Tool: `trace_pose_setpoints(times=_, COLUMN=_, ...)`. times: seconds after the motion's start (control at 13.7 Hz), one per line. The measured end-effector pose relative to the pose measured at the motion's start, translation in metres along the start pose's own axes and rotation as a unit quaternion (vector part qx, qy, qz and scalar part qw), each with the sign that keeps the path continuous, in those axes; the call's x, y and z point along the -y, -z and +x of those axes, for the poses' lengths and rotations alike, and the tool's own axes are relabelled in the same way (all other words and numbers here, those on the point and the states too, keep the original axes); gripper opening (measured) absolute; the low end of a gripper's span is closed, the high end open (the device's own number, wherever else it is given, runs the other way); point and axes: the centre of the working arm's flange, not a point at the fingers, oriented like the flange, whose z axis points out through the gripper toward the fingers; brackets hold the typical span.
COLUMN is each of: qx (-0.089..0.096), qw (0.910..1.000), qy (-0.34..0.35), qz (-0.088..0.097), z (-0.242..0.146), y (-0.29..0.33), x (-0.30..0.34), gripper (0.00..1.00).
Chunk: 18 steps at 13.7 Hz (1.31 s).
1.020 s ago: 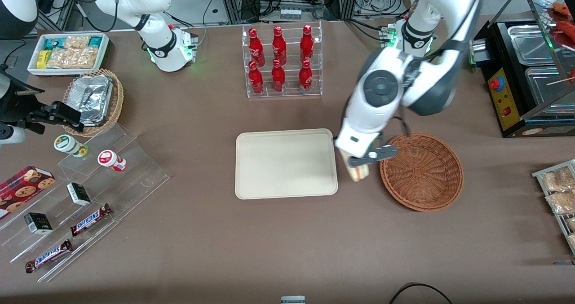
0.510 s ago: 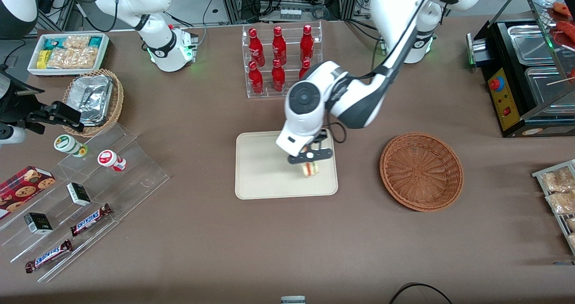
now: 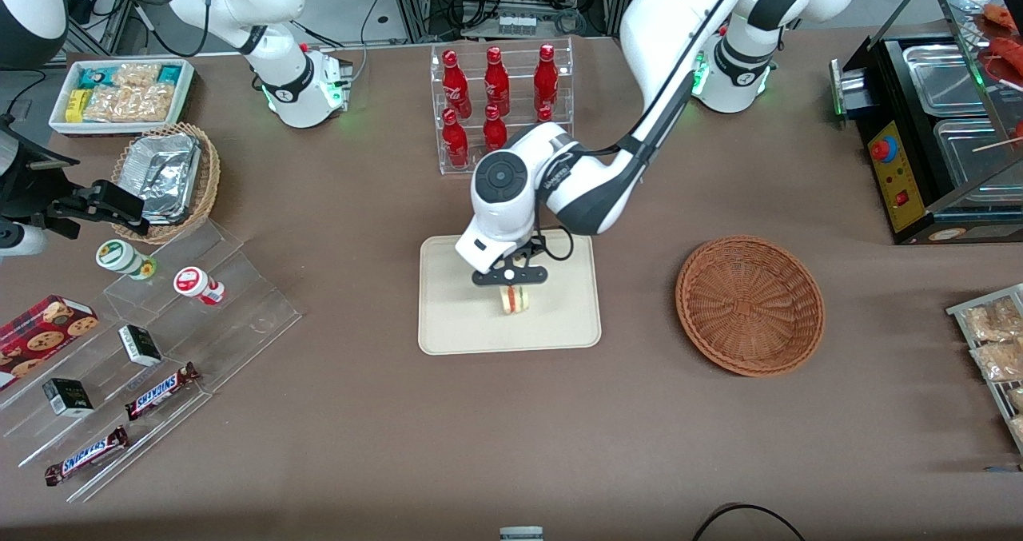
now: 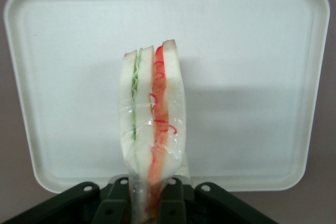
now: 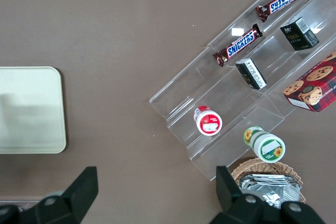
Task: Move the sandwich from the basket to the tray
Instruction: 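Lower the sandwich onto the tray and open the left gripper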
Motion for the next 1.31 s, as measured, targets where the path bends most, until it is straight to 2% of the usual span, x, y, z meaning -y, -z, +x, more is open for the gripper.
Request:
trace_pose_setpoints(times=0.44, qx=-0.007, qw=0.9989, qy=-0.043, qz=0.019, z=-0.002, y=-0.044, x=-0.006, gripper=0.16)
trace_pose_setpoints(times=0.87, qx=-0.013, qw=0.9989, qy=-0.044, qz=0.012, z=0.002, y=-0.056, x=-0.008, gripper=0.16)
trace_pose_setpoints(times=0.95, qx=-0.013, qw=0.9989, qy=-0.044, qz=0.013, z=0.002, y=-0.059, x=-0.008, gripper=0.19)
trace_pose_setpoints(times=1.02, qx=-0.014, qw=0.9989, qy=-0.044, qz=0.011, z=0.003, y=-0.061, x=-0.008, gripper=0.27)
trace_pose_setpoints(times=1.31, qx=-0.026, qw=0.9987, qy=-0.043, qz=-0.002, z=0.007, y=-0.060, x=-0.011, gripper=0.69)
